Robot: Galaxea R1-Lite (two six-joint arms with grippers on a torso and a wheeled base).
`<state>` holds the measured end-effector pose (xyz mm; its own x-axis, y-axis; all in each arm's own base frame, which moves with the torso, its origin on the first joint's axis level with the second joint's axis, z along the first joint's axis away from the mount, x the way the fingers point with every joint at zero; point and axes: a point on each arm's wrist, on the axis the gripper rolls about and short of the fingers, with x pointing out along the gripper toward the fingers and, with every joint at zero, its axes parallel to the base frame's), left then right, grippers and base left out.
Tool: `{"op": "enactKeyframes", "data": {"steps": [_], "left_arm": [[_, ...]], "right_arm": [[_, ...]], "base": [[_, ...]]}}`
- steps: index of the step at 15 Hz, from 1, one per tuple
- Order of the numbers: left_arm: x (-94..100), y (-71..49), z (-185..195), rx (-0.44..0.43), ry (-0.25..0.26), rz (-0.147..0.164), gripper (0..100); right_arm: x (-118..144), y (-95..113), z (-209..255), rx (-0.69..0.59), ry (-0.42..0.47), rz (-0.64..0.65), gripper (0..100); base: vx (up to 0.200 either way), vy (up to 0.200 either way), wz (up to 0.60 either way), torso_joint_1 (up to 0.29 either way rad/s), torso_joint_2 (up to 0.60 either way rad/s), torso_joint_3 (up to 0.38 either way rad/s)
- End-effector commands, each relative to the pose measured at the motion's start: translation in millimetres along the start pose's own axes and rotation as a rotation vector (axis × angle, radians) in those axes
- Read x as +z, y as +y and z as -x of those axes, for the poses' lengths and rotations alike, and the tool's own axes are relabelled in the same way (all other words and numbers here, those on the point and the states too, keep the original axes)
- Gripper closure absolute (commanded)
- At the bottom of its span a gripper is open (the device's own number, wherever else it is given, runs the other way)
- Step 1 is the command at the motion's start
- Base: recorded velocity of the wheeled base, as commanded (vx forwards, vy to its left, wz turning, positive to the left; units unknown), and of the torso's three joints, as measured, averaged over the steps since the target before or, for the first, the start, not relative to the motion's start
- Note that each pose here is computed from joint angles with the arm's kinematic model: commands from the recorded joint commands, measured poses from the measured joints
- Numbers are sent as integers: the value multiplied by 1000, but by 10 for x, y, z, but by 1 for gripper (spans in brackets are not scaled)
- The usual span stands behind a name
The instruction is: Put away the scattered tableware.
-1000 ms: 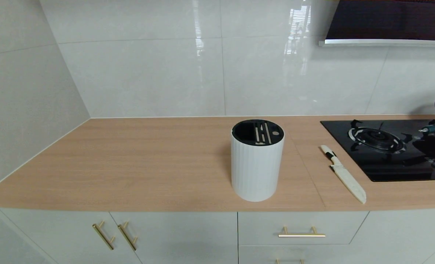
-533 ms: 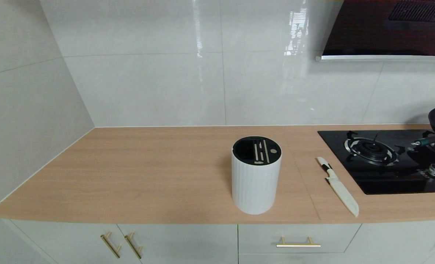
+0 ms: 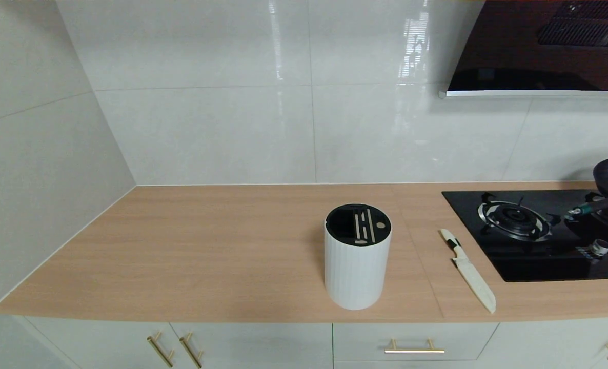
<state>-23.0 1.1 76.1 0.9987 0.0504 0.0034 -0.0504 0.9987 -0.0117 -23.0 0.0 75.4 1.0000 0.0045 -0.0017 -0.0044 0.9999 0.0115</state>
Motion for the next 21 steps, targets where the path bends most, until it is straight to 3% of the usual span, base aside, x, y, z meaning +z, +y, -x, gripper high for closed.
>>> {"op": "enactKeyframes", "data": {"steps": [1,18,19,20,21], "left_arm": [[0,0,0,0,0,1,0],[0,0,0,0,0,1,0],[0,0,0,0,0,1,0],[0,0,0,0,0,1,0],[0,0,0,0,0,1,0]], "right_arm": [[0,0,-1,0,1,1,0],[6,0,0,0,-2,28,0],[135,3,32,8,-49,24,0],[453,4,64,22,-87,9,0],[666,5,-27,48,-31,10,0]], "base": [[0,0,0,0,0,0],[12,0,0,0,0,0],[0,0,0,0,0,0],[0,0,0,0,0,0],[0,0,0,0,0,0]]}}
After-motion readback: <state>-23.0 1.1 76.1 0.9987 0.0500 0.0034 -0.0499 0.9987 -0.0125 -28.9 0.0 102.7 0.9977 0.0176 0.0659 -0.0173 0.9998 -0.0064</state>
